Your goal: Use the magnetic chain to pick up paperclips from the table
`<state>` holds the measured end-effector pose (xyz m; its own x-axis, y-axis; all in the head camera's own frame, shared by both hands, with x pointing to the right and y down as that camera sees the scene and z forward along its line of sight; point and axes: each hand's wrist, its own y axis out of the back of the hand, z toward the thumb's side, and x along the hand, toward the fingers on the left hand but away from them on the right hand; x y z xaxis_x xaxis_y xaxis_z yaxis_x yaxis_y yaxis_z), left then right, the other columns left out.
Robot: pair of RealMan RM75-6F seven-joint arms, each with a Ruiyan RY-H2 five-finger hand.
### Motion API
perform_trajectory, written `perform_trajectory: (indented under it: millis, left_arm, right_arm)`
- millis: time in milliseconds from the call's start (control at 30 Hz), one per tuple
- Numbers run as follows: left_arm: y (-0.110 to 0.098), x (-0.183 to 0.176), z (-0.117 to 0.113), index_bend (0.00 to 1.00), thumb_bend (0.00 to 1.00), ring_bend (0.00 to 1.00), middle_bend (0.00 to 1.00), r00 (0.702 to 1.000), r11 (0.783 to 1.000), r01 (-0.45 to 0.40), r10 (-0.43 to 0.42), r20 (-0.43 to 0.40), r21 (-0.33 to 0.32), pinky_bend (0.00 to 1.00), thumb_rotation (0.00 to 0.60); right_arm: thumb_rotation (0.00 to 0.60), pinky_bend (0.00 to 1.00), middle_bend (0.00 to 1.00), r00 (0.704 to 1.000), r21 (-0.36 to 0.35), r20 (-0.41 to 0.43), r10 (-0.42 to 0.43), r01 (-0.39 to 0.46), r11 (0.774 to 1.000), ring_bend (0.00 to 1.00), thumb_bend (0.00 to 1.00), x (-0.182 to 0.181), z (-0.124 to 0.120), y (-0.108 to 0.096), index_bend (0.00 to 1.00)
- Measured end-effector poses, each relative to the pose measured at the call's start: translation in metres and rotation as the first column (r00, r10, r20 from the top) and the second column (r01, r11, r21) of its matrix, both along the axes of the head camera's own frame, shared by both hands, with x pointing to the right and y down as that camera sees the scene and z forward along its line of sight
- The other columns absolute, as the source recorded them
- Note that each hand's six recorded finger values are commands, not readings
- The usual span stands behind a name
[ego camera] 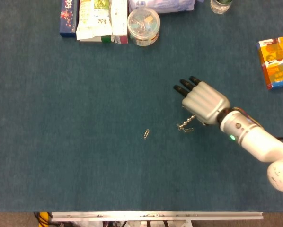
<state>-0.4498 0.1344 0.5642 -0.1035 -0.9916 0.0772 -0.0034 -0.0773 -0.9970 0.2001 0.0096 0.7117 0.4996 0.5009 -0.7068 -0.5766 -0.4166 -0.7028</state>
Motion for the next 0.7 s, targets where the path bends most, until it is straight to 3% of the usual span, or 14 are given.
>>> perform_trajectory:
  millis: [700]
  left_arm:
    - [0.000,0.000,0.000,0.63,0.33,0.01,0.26,1.000,1.000,0.003,-0.003,-0.002,0.001,0.00,0.600]
  right_arm:
    - [0.600,0.11,0.10,0.996,-0.052,-0.043,0.073,-0.075,0.996,0.00,0.35,0.031,0.015,0.012,0.59]
